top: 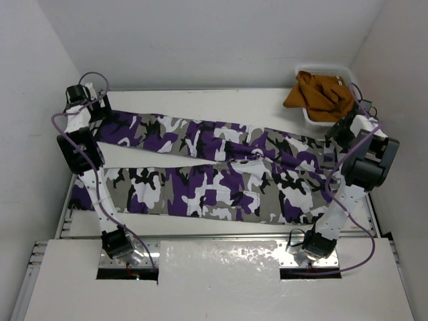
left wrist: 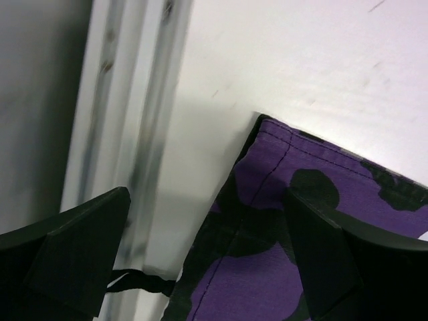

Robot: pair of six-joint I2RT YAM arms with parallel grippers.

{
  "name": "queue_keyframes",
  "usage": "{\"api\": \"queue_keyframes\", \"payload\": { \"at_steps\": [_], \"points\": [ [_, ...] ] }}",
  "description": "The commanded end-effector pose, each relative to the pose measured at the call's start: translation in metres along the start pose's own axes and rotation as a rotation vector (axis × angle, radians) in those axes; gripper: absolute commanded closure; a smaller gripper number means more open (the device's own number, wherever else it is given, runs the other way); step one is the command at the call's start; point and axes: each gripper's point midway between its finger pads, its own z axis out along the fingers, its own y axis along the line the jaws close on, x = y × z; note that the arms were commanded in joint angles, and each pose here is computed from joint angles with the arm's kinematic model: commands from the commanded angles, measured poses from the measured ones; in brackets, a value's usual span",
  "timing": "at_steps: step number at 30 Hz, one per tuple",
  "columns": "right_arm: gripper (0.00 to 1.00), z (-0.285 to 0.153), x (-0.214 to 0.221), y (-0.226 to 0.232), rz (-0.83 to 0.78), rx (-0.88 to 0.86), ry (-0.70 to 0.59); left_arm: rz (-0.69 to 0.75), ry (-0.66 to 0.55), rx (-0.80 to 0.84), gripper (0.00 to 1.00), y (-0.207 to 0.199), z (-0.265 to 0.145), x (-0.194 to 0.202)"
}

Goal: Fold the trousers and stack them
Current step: Fold the trousers

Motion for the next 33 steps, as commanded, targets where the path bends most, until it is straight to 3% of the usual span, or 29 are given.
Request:
{"api": "queue_keyframes", "payload": {
  "at_steps": [1,4,7,8,9,11,15,19,22,26,28,30,33],
  "points": [
    [0.35,0.045,0.010,0.019,-0.020,0.001,-0.025,0.051,-0.068,0.062,0.05,-0.021,0.015,-0.016],
    [0.45,0.046,0.015,0.021,-0.030,-0.007,-0.020,0.057,-0.039,0.108,0.16,-0.030,0.016,-0.006],
    [0.60,0.046,0.020,0.028,-0.034,-0.044,-0.024,0.072,-0.020,0.154,0.44,-0.038,0.012,0.002],
    [0.63,0.045,0.021,0.031,-0.033,-0.057,-0.022,0.073,-0.006,0.178,0.59,-0.042,0.011,0.007],
    [0.67,0.045,0.022,0.033,-0.031,-0.063,-0.022,0.078,-0.005,0.183,0.69,-0.043,0.009,0.007],
    [0.78,0.047,0.031,0.033,-0.014,-0.069,-0.003,0.076,-0.012,0.174,1.00,-0.041,0.005,0.003],
    [1.00,0.043,0.036,0.030,0.014,-0.076,-0.030,0.093,-0.047,0.162,1.00,-0.038,-0.011,-0.014],
    [1.00,0.022,0.018,0.040,0.025,-0.144,-0.134,0.152,-0.087,0.136,1.00,-0.032,-0.037,-0.034],
    [0.92,0.011,0.015,0.045,0.014,-0.185,-0.178,0.195,-0.055,0.115,1.00,-0.029,-0.049,-0.025],
    [0.77,-0.032,-0.015,0.062,0.066,-0.336,-0.413,0.225,-0.024,0.068,1.00,-0.020,-0.059,-0.011],
    [0.63,-0.041,-0.021,0.070,0.075,-0.383,-0.473,0.228,-0.018,0.059,1.00,-0.019,-0.061,-0.009],
    [0.52,-0.040,-0.019,0.077,0.039,-0.371,-0.460,0.226,-0.016,0.059,1.00,-0.020,-0.062,-0.009],
    [0.44,-0.031,-0.010,0.074,-0.033,-0.259,-0.383,0.223,-0.019,0.058,1.00,-0.020,-0.062,-0.012]
  ]
}}
